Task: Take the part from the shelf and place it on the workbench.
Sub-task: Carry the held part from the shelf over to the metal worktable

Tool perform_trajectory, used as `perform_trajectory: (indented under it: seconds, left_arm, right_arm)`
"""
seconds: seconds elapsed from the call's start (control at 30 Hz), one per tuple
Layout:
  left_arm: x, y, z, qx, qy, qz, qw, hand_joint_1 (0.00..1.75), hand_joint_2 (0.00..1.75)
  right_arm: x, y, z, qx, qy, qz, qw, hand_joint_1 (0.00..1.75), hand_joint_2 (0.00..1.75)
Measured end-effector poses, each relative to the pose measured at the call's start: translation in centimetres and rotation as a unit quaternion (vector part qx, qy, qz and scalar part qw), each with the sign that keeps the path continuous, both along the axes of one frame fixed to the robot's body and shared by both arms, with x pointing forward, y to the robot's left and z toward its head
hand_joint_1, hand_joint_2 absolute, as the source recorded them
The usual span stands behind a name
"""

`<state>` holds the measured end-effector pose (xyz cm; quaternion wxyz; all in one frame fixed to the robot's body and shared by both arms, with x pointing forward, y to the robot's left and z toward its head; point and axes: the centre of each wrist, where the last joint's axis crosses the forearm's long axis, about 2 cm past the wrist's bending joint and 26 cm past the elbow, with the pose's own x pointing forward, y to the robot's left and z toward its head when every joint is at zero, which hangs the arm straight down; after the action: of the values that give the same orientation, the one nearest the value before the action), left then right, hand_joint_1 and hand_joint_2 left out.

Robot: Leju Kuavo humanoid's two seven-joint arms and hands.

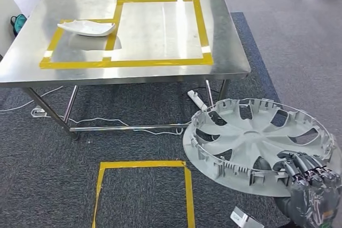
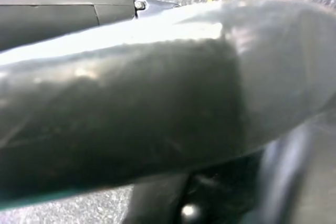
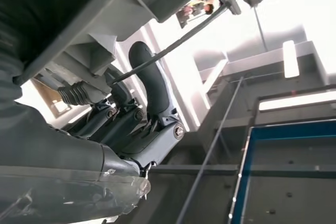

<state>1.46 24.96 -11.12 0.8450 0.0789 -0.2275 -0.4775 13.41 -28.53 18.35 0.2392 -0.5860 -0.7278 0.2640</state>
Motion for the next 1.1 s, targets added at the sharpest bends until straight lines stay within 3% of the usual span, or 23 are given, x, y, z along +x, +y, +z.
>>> perform_trajectory:
  seconds: [0.37,0.57,1.1]
  left_arm:
    - [0.0,0.0,0.0,0.0,0.001,-0.003,1.0,0.0,0.0]
    - [-0.1,0.2,0.0,0.0,0.014,-0.008,1.0,0.0,0.0]
    - [0.0,0.2,0.0,0.004,0.014,-0.029,0.999,0.0,0.0]
  right_arm:
    - [0.1,0.1,-0.1,0.003,0.001,-0.001,1.0,1.75,1.75]
    - [0.2,-0.2,-0.2,-0.019,0.009,-0.032,0.999,1.75,1.75]
    - [1.7,-5.8,2.0,-0.094,-0.03,-0.034,0.995,1.75,1.75]
